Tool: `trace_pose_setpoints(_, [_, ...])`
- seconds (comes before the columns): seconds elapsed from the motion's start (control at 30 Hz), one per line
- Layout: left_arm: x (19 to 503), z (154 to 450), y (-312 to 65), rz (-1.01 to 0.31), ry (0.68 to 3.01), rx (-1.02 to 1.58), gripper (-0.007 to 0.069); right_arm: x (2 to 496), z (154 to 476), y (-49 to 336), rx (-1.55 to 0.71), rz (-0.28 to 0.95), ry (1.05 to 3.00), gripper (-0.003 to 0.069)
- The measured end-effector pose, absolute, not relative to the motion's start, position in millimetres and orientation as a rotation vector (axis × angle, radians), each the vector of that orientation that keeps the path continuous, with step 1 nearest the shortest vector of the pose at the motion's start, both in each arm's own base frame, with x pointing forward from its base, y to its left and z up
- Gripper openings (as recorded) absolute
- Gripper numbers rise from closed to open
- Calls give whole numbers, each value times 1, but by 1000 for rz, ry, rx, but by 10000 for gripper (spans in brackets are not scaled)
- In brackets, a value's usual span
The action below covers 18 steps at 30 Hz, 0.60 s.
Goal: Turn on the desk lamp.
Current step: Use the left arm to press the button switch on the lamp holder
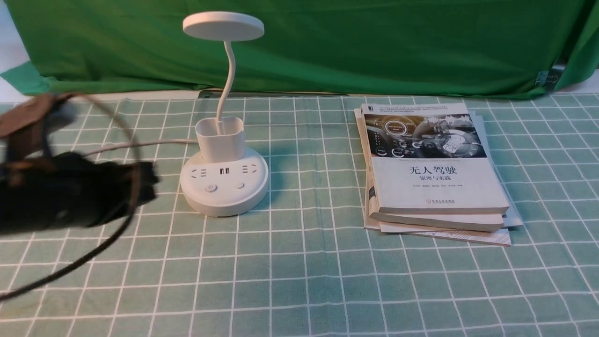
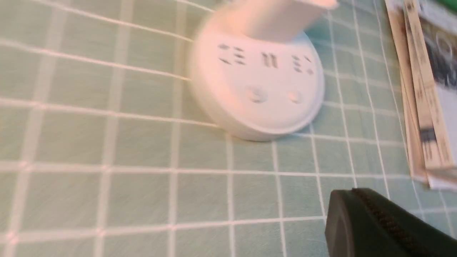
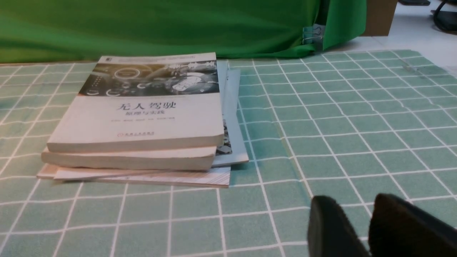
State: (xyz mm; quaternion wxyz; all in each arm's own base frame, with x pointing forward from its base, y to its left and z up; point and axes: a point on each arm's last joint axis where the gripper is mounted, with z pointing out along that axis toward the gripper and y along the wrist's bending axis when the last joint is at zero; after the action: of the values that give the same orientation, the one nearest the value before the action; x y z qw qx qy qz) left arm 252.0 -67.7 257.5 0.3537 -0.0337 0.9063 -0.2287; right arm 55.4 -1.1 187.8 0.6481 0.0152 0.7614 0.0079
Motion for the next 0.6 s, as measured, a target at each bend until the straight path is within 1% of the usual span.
trace_pose_setpoints(0.03, [257,257,-72,-581,2358,-53,1,55,188,-1,34,18,1731,241])
trace_pose_setpoints(0.07, [275,251,-86,-569,2420,16,1,55,188,-1,34,18,1731,241])
trace_pose_setpoints(0.1, [291,252,-100,-553,2444,75,1,55,188,-1,34,18,1731,241])
trace_pose_setpoints(0.17, [314,246,-117,-505,2493,139,1,55,188,-1,34,18,1731,241])
trace_pose_setpoints(0.27, [337,237,-133,-444,2541,205,1,55,188,-1,34,18,1731,241])
trace_pose_setpoints(0.3, [347,229,-139,-411,2575,232,1,55,188,-1,34,18,1731,241])
trace_pose_setpoints(0.33, [350,230,-141,-409,2571,236,1,55,188,-1,34,18,1731,241])
trace_pose_setpoints(0.4, [366,217,-149,-385,2614,243,1,55,188,-1,34,18,1731,241])
trace_pose_setpoints(0.6, [380,196,-153,-361,2656,247,1,55,188,-1,34,18,1731,241])
